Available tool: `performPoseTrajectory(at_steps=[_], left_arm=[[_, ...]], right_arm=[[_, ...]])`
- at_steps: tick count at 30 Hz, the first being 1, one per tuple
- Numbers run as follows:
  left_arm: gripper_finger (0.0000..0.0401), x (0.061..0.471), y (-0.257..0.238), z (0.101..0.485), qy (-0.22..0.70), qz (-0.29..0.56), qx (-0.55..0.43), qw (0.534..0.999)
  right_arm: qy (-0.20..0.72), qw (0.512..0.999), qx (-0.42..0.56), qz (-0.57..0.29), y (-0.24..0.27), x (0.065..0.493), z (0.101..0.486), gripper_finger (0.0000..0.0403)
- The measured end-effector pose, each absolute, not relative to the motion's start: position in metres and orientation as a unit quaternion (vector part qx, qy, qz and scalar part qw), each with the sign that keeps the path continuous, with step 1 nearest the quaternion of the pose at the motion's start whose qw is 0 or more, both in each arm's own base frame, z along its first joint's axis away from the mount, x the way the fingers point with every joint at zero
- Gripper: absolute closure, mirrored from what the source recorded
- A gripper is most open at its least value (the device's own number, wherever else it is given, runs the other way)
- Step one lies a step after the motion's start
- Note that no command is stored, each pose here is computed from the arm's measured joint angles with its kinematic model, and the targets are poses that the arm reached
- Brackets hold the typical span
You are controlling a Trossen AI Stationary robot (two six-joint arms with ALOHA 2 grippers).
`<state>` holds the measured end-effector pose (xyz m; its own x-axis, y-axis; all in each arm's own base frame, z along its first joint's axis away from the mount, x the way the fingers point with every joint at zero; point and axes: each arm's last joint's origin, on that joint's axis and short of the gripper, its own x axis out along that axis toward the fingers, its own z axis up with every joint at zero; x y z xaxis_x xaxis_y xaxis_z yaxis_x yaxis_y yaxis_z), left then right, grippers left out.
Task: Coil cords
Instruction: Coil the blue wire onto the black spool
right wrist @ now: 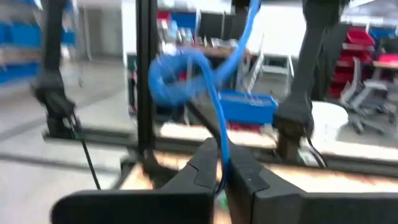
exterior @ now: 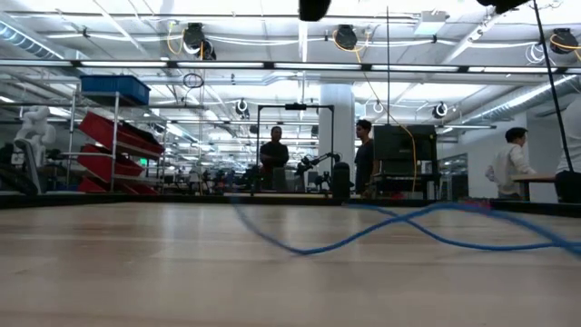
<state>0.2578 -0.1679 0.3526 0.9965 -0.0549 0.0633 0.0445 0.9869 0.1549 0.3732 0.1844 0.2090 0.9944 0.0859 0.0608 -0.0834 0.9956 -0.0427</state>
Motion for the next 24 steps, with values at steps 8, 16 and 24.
performPoseTrajectory(at_steps=[8, 16, 24], left_arm=[[0.0401, 0.252, -0.173, 0.354, -0.034, -0.016, 0.089, 0.995], [0.0401, 0.251, -0.172, 0.356, -0.038, -0.014, 0.086, 0.995], [0.0401, 0.251, -0.172, 0.356, -0.037, -0.015, 0.085, 0.996]], right_arm=[[0.112, 0.993, -0.036, 0.023, 0.2, 0.353, 0.198, 0.0402], [0.212, 0.976, -0.05, -0.01, 0.203, 0.323, 0.206, 0.0402], [0.261, 0.964, -0.042, -0.016, 0.193, 0.292, 0.236, 0.0387]])
